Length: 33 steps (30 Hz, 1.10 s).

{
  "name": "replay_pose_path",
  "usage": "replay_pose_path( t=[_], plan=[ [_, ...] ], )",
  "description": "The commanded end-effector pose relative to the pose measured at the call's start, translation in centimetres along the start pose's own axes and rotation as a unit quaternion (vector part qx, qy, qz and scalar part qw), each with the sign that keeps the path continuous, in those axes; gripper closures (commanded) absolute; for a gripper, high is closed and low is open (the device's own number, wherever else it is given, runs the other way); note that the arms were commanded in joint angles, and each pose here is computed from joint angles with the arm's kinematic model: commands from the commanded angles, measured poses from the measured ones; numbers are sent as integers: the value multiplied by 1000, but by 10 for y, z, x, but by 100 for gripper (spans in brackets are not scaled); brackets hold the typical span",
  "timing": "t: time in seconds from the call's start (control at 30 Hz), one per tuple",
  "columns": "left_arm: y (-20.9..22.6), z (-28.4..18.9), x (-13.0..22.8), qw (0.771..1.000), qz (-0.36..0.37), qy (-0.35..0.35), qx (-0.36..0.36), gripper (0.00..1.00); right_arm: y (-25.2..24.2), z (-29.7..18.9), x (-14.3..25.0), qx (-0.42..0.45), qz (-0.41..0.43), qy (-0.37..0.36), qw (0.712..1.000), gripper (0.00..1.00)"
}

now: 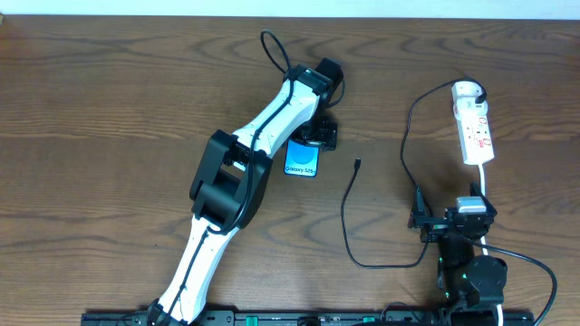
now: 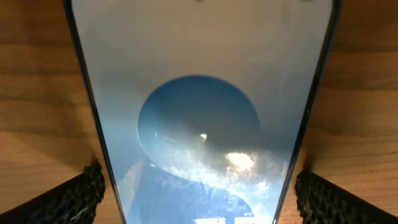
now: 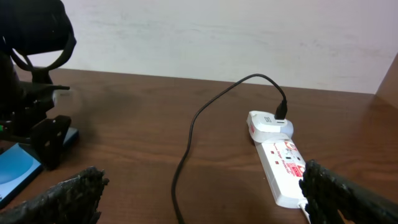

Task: Plug charger to phone and switch on socket
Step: 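Lower the left gripper and close it on the phone's sides, then lift the phone with the left gripper and tilt it upright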

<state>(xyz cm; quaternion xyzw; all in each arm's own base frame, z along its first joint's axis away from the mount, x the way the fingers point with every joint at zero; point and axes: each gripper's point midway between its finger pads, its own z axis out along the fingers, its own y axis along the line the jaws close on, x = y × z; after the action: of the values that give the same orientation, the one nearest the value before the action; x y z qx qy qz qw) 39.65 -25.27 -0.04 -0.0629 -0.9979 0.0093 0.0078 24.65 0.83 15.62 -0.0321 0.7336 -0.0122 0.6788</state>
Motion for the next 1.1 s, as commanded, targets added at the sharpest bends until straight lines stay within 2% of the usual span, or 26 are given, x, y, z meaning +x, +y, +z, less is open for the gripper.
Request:
replay_pose_path(
  t=[0.0,0.17,0.33,1.07],
  plan=[
    [10,19,13,999,1,29,-20,7,-1,0,1,2,-4,1,1000,1],
    [9,19,12,999,1,27,-19,9,-1,0,1,2,-4,1,1000,1],
    [9,19,12,999,1,27,-19,18,-1,0,1,2,-4,1,1000,1],
    [6,-8,9,1000,-8,6,-7,22,-1,0,1,2,-4,1,1000,1]
  ],
)
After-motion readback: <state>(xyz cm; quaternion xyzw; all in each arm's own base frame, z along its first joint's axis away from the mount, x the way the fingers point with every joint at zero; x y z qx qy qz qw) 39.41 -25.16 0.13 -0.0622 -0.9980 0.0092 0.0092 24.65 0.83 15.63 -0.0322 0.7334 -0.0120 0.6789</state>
